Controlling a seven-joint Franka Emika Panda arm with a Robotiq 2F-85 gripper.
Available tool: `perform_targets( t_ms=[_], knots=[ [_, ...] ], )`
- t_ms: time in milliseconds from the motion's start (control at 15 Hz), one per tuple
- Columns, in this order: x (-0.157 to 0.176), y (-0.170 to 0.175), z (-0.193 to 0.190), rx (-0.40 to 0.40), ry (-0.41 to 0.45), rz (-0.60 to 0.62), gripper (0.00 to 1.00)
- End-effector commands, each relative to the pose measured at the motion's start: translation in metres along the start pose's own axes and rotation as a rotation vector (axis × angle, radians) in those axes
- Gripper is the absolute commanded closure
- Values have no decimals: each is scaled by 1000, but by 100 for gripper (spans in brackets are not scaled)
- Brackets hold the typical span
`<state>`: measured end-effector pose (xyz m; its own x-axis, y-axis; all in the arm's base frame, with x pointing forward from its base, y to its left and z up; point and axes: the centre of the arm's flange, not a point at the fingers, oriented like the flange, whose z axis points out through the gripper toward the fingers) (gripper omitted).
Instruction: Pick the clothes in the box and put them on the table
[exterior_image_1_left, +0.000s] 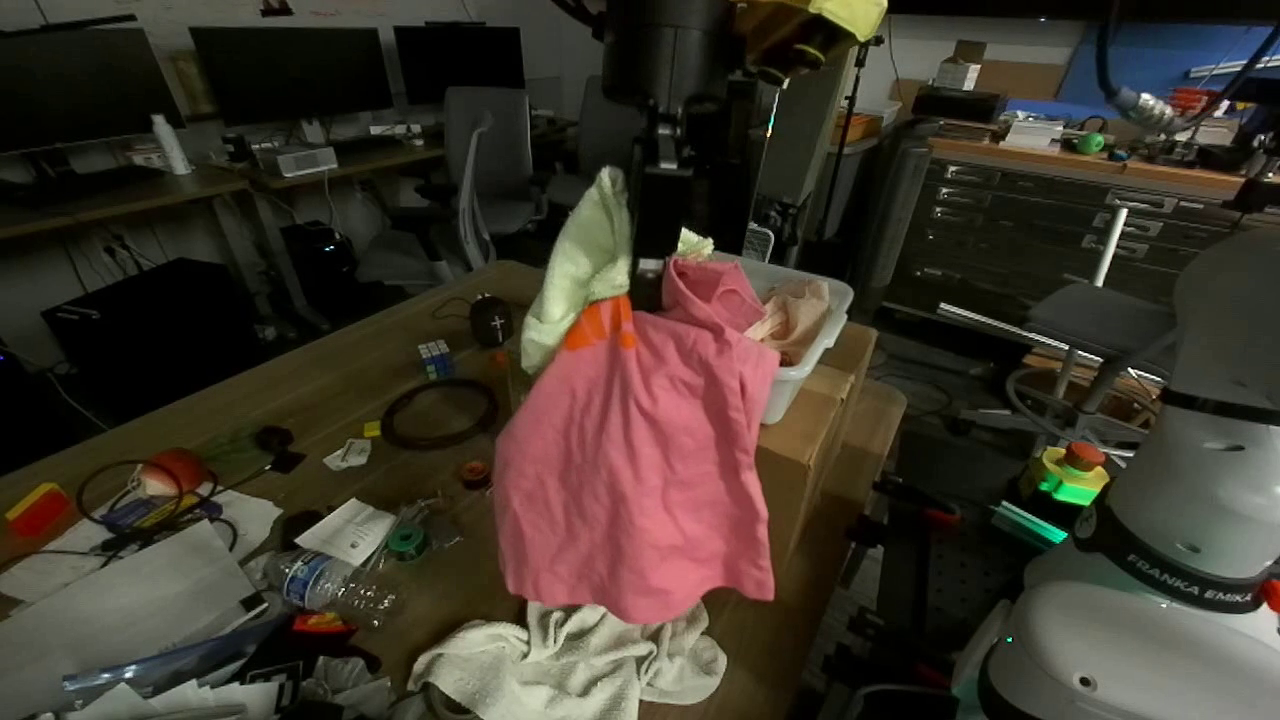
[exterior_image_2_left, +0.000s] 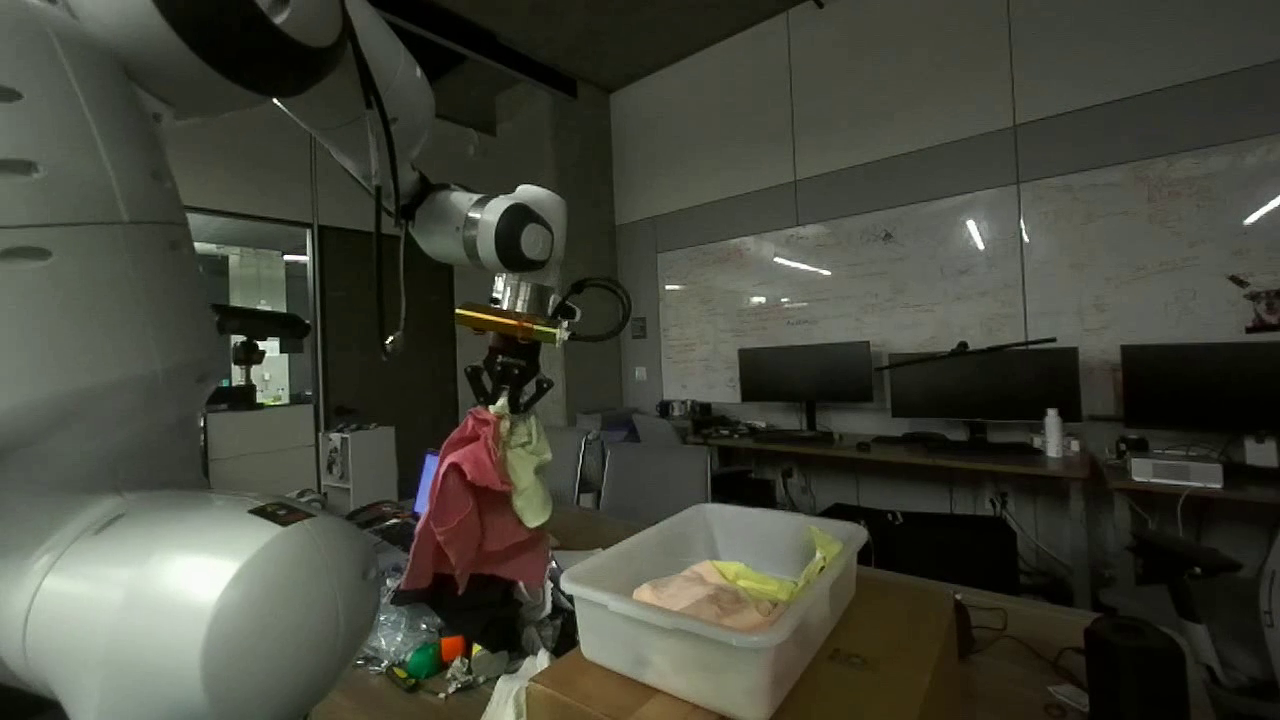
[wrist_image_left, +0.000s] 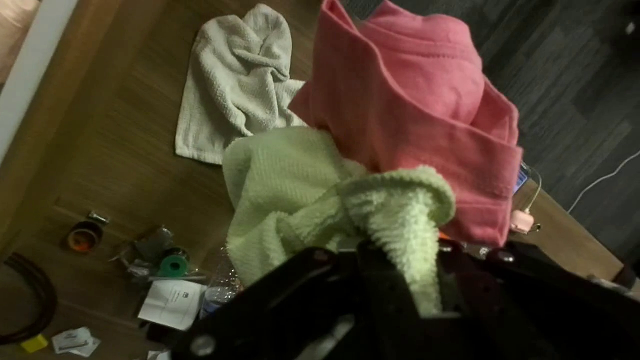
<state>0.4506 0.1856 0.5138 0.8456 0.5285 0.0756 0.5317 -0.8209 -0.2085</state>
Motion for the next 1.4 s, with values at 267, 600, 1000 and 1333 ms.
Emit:
perform_targets(
  t_ms=[267,600,1000,1333],
  knots=[
    [15,15,-2,-169,-41,-81,26],
    [-17,89,8,-339,-47,167,0],
    [-75,186,45,-343,-156,520,0],
    [-106,241,67,-281,-220,795,0]
  ],
)
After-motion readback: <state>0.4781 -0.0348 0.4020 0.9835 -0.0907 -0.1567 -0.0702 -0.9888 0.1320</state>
